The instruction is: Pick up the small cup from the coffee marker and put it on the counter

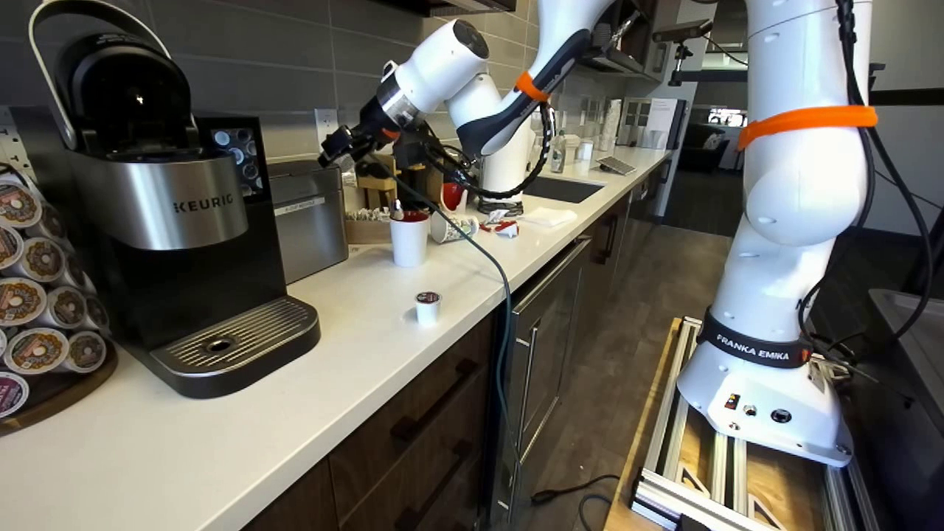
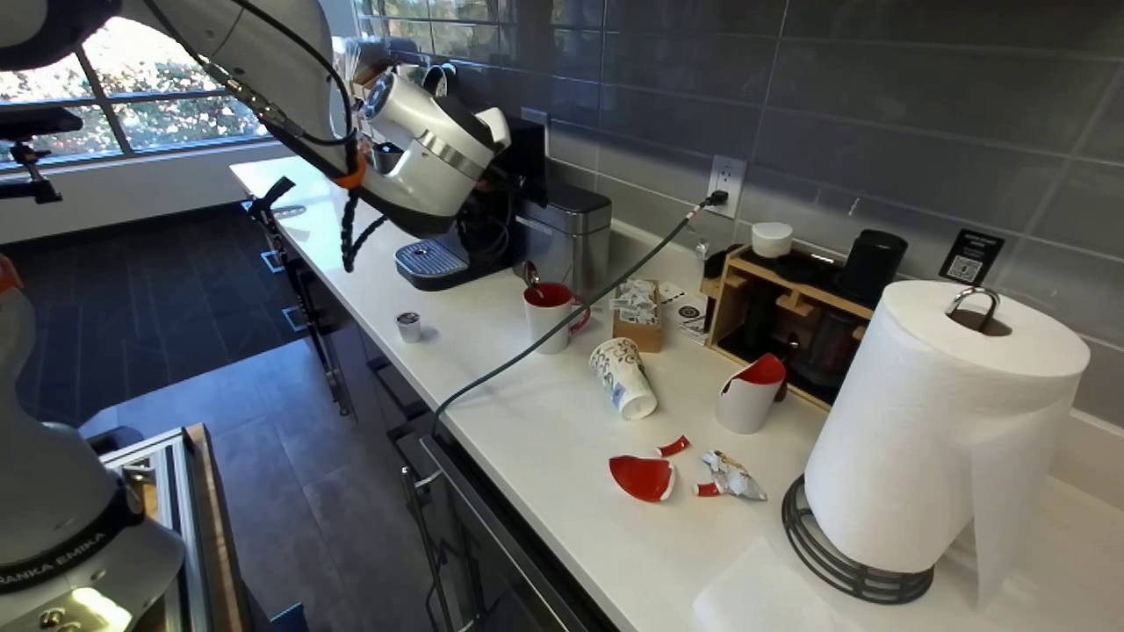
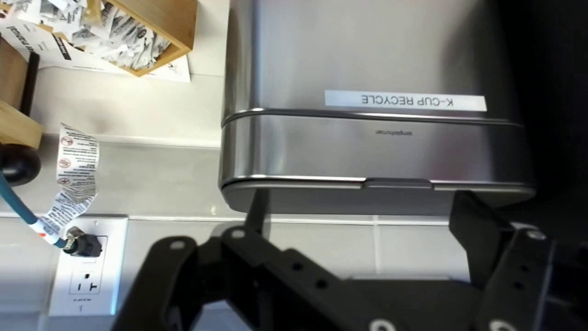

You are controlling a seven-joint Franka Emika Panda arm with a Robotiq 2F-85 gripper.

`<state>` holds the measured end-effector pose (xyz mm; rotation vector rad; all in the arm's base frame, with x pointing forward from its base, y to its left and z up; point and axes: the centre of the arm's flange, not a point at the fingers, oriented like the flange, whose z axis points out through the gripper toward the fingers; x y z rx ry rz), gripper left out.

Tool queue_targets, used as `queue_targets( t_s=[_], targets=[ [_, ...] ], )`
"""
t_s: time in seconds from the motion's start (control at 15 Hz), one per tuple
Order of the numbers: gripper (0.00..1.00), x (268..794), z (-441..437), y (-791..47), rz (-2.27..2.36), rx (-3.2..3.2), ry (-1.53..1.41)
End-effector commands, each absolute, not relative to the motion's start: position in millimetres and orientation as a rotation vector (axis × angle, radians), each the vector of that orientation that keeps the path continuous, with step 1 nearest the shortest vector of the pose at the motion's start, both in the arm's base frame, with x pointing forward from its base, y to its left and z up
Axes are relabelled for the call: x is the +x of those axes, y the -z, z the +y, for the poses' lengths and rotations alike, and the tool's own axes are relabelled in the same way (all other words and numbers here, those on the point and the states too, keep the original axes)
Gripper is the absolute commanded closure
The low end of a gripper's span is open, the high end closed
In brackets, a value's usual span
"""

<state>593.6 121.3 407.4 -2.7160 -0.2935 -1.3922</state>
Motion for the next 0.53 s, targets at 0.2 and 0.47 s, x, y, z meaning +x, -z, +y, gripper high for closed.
queue_targets(
  t_s=[0.2, 0.47],
  targets=[
    [0.00, 588, 148, -377, -0.139, -2.861, 1.360],
    [0.00, 594, 150, -382, -0.118, -2.850, 1.365]
  ],
)
